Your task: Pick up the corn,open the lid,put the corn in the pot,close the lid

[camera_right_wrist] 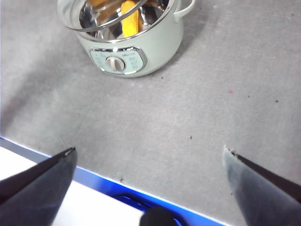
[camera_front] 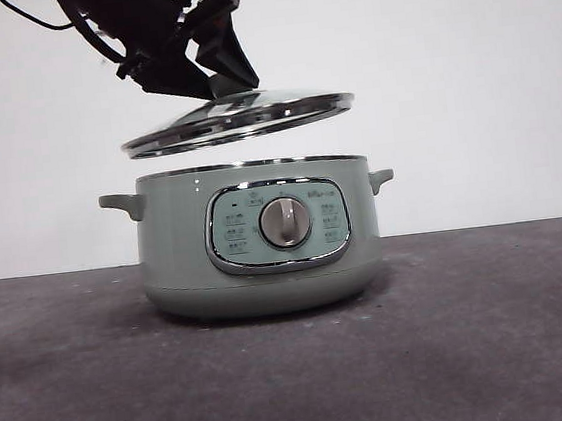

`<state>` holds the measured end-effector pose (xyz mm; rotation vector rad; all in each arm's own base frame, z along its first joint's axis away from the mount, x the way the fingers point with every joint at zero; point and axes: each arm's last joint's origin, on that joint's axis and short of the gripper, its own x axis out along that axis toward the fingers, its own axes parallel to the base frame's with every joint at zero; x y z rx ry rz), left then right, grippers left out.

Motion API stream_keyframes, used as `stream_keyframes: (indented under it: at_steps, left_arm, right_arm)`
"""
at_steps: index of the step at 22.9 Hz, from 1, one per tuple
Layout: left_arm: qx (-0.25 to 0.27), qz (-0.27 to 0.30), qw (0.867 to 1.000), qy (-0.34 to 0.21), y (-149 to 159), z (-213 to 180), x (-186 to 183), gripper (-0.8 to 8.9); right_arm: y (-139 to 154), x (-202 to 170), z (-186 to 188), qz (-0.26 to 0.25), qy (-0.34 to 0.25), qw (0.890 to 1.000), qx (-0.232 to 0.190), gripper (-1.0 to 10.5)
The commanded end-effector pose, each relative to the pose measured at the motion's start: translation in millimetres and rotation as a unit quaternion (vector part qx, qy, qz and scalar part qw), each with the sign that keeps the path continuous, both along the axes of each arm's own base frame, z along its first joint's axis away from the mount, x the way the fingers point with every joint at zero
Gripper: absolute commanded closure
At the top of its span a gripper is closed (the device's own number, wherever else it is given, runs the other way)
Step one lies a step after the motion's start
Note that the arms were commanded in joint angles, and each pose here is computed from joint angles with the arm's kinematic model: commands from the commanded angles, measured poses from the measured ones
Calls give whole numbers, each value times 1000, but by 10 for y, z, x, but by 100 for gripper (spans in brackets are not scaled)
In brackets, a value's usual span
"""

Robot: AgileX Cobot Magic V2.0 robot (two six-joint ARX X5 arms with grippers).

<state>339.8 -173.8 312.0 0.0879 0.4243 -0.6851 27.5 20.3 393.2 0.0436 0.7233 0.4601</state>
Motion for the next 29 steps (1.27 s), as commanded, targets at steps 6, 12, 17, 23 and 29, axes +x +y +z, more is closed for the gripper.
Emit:
stream_keyframes:
  at_steps: [6,12,17,23,29]
  left_arm:
    - [-4,8,1000,-17,-141,-50,54,821]
    - [-2,7,1000,-16,-182,-109,83,821]
    - [10,17,1000,-3,-210,-244,146,821]
    - [14,18,1000,2,-212,-272,155,821]
    - [25,18,999,22,-213,-343,157,749]
  right_arm:
    - [-44,-47,-47,-9,12,1000,4,415]
    - [-35,-38,-69,-8,15,1000,1,415]
    - [-34,-36,-72,-8,16,1000,0,415]
    - [-34,-36,-72,-8,16,1000,0,415]
    - [-34,-36,-72,-9,16,1000,0,415]
